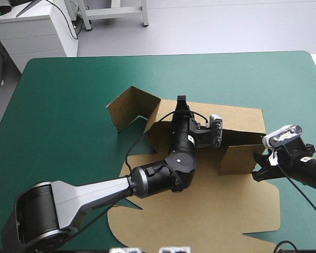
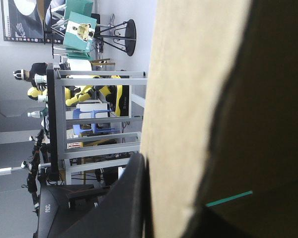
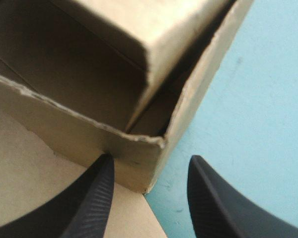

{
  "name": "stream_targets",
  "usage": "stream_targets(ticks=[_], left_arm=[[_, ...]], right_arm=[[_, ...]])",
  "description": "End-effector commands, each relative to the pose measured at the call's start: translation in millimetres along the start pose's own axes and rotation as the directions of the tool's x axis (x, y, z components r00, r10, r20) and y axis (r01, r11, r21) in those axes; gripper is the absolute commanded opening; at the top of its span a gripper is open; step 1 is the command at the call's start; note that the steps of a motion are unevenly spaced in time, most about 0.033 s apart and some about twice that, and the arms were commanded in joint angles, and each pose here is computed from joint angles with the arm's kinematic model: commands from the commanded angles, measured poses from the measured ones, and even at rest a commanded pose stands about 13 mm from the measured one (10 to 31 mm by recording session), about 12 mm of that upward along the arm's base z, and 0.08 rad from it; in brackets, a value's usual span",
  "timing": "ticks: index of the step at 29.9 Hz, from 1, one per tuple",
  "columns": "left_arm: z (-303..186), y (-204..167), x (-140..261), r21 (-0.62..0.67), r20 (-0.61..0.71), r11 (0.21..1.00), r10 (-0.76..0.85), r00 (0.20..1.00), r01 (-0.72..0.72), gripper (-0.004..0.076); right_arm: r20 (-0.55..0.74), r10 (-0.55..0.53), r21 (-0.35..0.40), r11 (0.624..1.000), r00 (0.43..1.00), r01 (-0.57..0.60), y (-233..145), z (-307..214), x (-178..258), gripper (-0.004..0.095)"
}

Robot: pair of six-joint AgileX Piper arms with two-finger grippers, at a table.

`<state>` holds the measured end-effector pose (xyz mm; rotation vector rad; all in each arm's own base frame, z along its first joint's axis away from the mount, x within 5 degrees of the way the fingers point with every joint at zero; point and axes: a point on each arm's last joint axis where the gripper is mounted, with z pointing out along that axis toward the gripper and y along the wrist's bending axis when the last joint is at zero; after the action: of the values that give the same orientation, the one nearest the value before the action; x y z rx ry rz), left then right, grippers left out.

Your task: Fold the box

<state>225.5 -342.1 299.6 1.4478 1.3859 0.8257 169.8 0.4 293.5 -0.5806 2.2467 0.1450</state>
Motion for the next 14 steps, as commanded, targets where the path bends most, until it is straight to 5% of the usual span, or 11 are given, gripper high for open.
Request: stream_targets(ticks=[1, 9, 14], left_arm=[[-12, 20, 0, -0.035, 0.025, 0.999, -0.034, 0.999, 0.035, -0.0008], [-12, 22, -1, -0.052, 0.029, 0.998, -0.019, 0.999, 0.020, -0.0008], [-12, 25, 1, -0.082, 0.005, 0.997, -0.004, 1.000, 0.004, -0.0008]], right_arm=[[0.111, 0.024, 0.002, 1.000, 0.993, -0.025, -5, 0, -16, 0.0435], [0.100, 0.109, -0.062, 0.993, 0.989, -0.103, -11, 17, -17, 0.0435], [0.122, 0.129, -0.032, 0.991, 0.984, -0.126, -14, 16, -19, 0.0443]])
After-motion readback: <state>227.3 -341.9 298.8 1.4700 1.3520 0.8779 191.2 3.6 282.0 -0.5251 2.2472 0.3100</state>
